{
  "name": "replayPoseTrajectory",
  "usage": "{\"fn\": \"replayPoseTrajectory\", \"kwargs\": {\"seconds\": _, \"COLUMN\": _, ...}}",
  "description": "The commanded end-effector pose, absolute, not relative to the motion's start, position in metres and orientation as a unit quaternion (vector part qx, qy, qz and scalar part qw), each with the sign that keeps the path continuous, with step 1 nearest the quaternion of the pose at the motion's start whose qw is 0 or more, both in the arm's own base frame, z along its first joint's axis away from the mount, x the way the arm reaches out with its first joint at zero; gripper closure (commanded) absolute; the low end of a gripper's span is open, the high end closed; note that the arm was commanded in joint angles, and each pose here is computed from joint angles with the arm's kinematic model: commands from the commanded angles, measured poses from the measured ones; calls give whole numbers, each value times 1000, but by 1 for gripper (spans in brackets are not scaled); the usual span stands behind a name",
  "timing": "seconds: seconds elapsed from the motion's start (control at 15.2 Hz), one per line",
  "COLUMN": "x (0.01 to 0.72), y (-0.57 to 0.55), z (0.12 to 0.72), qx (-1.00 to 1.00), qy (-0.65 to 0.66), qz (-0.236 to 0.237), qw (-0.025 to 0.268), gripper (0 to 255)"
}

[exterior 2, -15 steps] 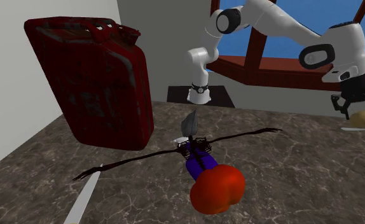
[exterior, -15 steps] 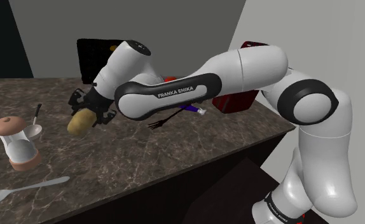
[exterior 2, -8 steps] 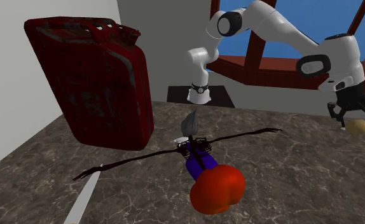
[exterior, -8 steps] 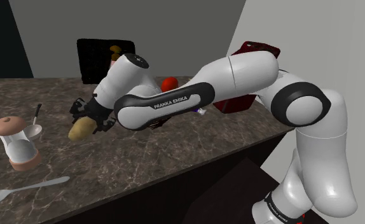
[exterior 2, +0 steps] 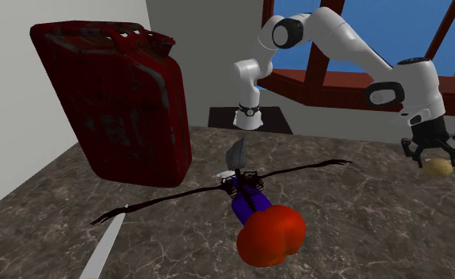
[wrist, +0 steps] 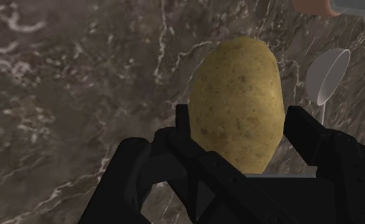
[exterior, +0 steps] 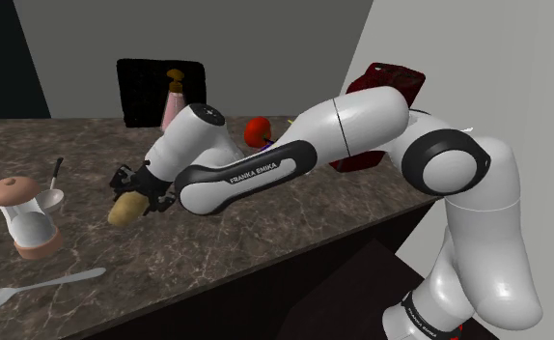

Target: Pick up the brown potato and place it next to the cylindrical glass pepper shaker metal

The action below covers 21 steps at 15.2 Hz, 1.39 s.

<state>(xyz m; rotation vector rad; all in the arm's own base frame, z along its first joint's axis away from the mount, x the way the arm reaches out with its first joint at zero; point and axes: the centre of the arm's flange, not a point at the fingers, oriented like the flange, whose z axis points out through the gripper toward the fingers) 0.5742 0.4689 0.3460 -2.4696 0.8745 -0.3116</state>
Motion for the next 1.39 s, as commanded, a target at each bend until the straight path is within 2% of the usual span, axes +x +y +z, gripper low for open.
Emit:
{"fn": "replayPoseTrajectory", "kwargs": {"seconds": 0.0, "x": 575, "y": 469, "z": 335, "qx": -907, "qy": 321, "qz": -115, "qw": 249, "gripper": 255}}
{"fn": "replayPoseTrajectory", "kwargs": {"seconds": 0.66, "x": 575, "y": 469, "z": 322, "qx": -907, "qy": 321, "qz": -115, "qw": 249, "gripper": 255}}
{"fn": "replayPoseTrajectory", "kwargs": {"seconds": 0.73, "x": 575, "y": 469, "z": 322, "qx": -906, "qy": 321, "qz": -115, "qw": 249, "gripper": 0}}
{"fn": "replayPoseTrajectory", "kwargs": {"seconds": 1.06, "x": 575, "y": 469, "z": 322, "qx": -906, "qy": 321, "qz": -115, "qw": 249, "gripper": 0}}
{"fn": "replayPoseTrajectory", "kwargs": {"seconds": 1.32, "x": 556, "y": 450, "z": 365, "qx": -907, "qy": 321, "qz": -115, "qw": 249, "gripper": 0}}
